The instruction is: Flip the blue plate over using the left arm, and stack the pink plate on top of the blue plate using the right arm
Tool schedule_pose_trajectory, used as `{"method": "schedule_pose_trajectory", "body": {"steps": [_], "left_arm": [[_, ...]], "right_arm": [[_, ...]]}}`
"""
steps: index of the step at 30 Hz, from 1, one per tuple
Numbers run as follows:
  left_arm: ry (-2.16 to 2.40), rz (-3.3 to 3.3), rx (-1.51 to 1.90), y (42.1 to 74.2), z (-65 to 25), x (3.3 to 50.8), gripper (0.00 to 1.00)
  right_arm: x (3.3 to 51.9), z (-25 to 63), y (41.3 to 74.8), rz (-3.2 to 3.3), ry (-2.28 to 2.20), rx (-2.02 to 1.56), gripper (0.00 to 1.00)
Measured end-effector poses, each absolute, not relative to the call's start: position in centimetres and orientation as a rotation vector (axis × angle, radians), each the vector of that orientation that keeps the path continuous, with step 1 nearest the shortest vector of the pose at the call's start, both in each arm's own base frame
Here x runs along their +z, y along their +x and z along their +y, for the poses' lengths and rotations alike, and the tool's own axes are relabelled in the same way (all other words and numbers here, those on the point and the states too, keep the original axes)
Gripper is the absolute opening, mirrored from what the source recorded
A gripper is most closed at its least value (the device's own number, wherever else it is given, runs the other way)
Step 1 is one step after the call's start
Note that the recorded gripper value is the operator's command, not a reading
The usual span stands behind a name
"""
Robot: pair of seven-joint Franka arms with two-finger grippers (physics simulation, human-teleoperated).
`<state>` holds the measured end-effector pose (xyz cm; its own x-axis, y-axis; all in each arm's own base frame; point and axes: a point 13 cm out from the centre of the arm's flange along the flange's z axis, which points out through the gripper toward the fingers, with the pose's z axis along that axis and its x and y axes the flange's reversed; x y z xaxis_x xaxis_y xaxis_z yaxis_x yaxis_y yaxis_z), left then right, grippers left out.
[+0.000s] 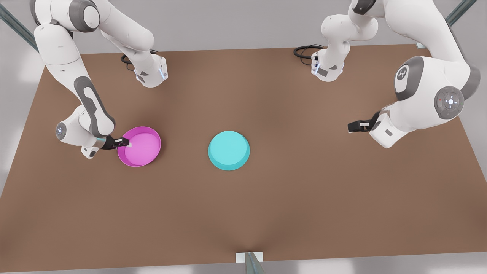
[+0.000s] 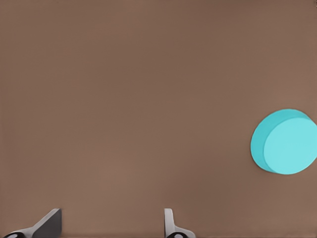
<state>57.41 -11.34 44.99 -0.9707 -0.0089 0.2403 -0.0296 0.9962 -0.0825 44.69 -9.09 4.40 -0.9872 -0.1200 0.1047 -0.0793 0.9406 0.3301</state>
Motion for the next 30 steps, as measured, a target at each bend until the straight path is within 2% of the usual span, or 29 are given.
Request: {"method": "schedule_pose_trajectory", "body": {"steps": [3, 6, 10, 14, 20, 26, 30], "left_arm": [[0.003, -2.896, 0.129, 57.3, -11.4, 45.0, 1.00], [-0.015, -2.902, 0.133, 57.4, -11.2, 45.3, 1.00], [-0.034, -2.911, 0.138, 57.6, -11.0, 45.8, 1.00], [-0.053, -2.911, 0.141, 57.6, -11.0, 45.8, 1.00], [-0.072, -2.906, 0.140, 57.4, -10.9, 45.8, 1.00], [-0.072, -2.776, 0.111, 54.5, -10.3, 45.1, 1.00], [-0.092, -2.828, 0.135, 55.3, -11.3, 47.3, 1.00]], "right_arm": [[3.8, -9.3, 44.3, -2.963, 0.156, -0.508, 0.49], [3.6, -9.5, 44.2, -2.961, 0.160, -0.515, 0.33], [3.6, -9.5, 44.3, -2.963, 0.177, -0.515, 0.30], [4.0, -9.5, 44.6, -2.973, 0.196, -0.514, 0.22], [4.6, -8.9, 45.2, -2.982, 0.238, -0.518, 0.21], [6.5, -7.7, 47.0, -3.008, 0.295, -0.527, 0.21], [7.6, -5.7, 48.1, -3.019, 0.331, -0.556, 0.21]]}}
